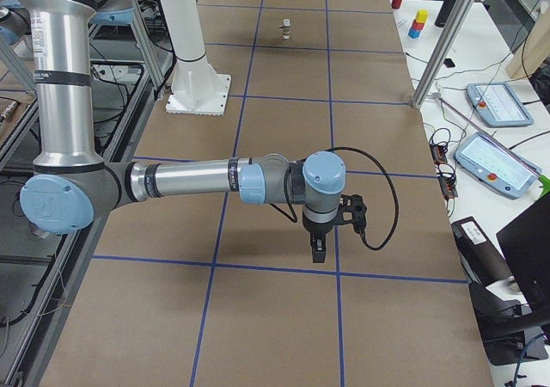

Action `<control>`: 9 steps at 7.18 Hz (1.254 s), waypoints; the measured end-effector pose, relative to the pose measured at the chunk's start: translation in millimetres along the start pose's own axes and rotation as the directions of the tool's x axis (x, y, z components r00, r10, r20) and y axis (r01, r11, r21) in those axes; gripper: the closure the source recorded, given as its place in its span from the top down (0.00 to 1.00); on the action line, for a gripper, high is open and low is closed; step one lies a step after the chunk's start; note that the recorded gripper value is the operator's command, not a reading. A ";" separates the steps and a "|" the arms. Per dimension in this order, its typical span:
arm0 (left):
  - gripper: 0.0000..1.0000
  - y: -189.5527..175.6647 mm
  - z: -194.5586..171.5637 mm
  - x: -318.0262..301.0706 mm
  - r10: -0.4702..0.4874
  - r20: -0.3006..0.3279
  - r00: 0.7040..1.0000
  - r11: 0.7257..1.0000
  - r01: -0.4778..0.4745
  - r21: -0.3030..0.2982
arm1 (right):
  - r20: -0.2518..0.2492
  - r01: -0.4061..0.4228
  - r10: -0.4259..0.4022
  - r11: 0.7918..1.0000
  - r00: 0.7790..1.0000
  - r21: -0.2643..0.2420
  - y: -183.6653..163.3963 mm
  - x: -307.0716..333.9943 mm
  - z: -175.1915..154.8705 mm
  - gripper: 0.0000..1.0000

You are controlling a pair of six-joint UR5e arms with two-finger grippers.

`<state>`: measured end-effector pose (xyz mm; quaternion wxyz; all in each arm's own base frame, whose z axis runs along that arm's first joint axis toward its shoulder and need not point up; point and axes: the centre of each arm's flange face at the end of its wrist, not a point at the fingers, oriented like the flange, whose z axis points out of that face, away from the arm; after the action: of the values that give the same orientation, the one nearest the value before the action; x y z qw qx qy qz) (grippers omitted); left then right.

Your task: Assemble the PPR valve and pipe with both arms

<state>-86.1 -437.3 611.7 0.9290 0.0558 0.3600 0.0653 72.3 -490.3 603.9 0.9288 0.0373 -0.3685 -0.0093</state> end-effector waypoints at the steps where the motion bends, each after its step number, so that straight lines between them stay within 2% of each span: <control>1: 1.00 0.1 0.1 0.0 0.000 0.000 1.000 1.000 0.000 0.000 | 0.000 0.000 0.000 1.000 1.000 0.000 0.0 0.0 0.0 1.00; 3: 1.00 -0.6 -2.7 2.2 0.007 0.003 1.000 1.000 -0.007 0.006 | 0.001 0.001 -0.001 1.000 1.000 0.001 -0.6 -0.6 -0.5 1.00; 7: 1.00 -18.2 -20.2 31.2 0.121 0.015 0.992 0.988 -0.122 0.099 | 0.009 0.045 -0.045 0.999 0.999 0.029 -16.9 -25.3 -15.6 1.00; 9: 1.00 -29.1 -16.9 46.4 0.158 -0.018 0.987 0.982 -0.155 0.109 | 0.011 0.080 -0.081 0.996 0.997 0.040 -15.1 -45.0 -21.7 1.00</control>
<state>-61.2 -457.5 564.2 0.9118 0.1331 0.3696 0.1194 54.6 -502.0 556.2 0.9245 0.0703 -0.3726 -0.0398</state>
